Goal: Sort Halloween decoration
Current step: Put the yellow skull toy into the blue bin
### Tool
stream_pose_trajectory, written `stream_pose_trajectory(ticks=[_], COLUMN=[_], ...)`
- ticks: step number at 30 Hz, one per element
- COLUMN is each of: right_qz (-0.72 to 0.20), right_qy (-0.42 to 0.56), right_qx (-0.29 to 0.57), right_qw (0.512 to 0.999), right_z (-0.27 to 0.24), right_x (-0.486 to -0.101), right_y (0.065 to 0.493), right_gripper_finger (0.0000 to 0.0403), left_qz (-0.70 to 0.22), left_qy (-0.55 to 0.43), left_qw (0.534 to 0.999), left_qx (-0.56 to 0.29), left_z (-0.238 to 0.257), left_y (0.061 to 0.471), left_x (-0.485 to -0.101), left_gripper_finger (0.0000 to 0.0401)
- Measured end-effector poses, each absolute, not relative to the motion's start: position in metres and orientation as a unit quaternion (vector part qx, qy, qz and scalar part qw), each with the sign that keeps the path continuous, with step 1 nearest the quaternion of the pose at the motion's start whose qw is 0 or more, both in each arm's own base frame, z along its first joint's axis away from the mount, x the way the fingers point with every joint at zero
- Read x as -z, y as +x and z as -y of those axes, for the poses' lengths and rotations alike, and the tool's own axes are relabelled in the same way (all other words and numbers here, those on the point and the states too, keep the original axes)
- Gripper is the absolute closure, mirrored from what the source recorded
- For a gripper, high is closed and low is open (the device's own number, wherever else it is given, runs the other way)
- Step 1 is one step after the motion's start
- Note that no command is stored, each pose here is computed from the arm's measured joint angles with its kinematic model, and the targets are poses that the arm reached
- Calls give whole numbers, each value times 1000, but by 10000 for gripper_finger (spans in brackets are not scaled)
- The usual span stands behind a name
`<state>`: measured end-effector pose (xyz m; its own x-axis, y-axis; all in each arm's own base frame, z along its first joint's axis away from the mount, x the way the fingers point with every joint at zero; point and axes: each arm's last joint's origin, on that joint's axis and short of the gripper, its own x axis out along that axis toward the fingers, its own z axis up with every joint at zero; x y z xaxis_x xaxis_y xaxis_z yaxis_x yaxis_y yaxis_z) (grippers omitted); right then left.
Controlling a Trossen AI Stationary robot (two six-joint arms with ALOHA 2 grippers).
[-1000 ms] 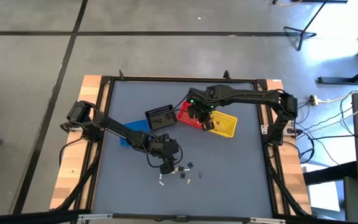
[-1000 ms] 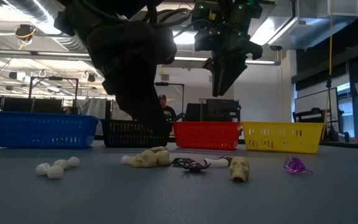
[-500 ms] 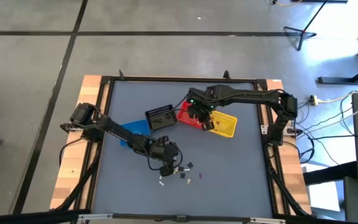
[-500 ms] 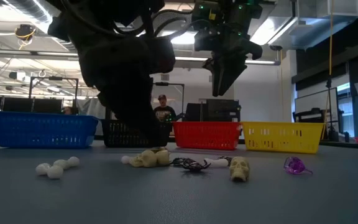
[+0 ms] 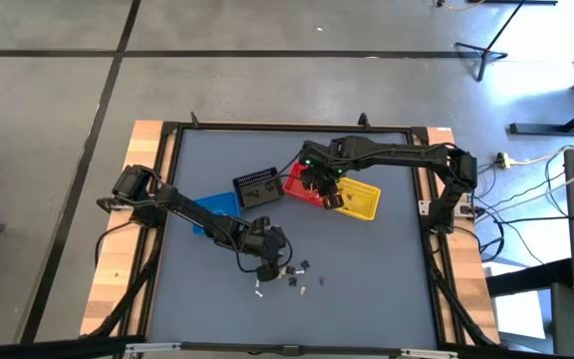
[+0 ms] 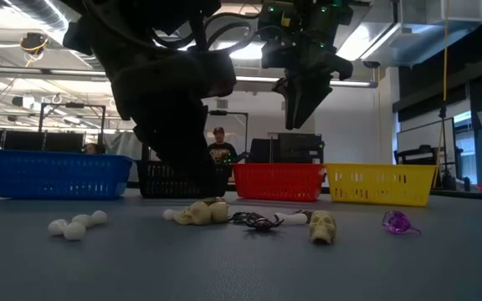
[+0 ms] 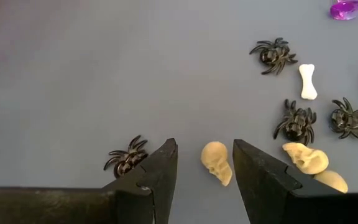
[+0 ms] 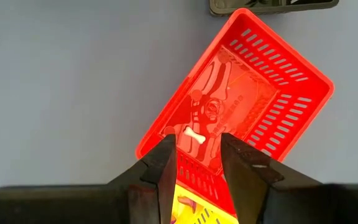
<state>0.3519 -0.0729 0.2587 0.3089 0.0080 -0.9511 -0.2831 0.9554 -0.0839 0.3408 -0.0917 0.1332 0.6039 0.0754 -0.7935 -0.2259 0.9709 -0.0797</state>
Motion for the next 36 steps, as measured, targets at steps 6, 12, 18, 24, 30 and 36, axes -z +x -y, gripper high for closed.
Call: stream_pose_trajectory(ticks=[6,12,18,24,30,36], right_qz=[-581,-579,-579,-579,-579,-579], right_qy=[-118,-119,-119,-119,-119,-119], right_qx=[-91,-91,-91,-91,-91,-91], right_qw=[800,801,801,801,801,801], right_z=[73,73,73,73,73,73], right_x=[-259,-259,-259,-259,-259,-259], right_y=[352,352,352,352,352,352], right_gripper_finger=[278,278,278,278,278,278], left_qz=[-433,-442,-446,-448,-450,-453], left_qy=[-87,-89,-84,-82,-83,-84], left_qw=[893,890,888,887,886,885], left_qx=[-83,-70,-76,-77,-75,-73], left_z=[93,98,97,98,98,97], left_y=[343,346,347,346,345,343], left_x=[-130,-114,-111,-110,-111,-116], left_gripper_finger=[254,254,258,285,314,347])
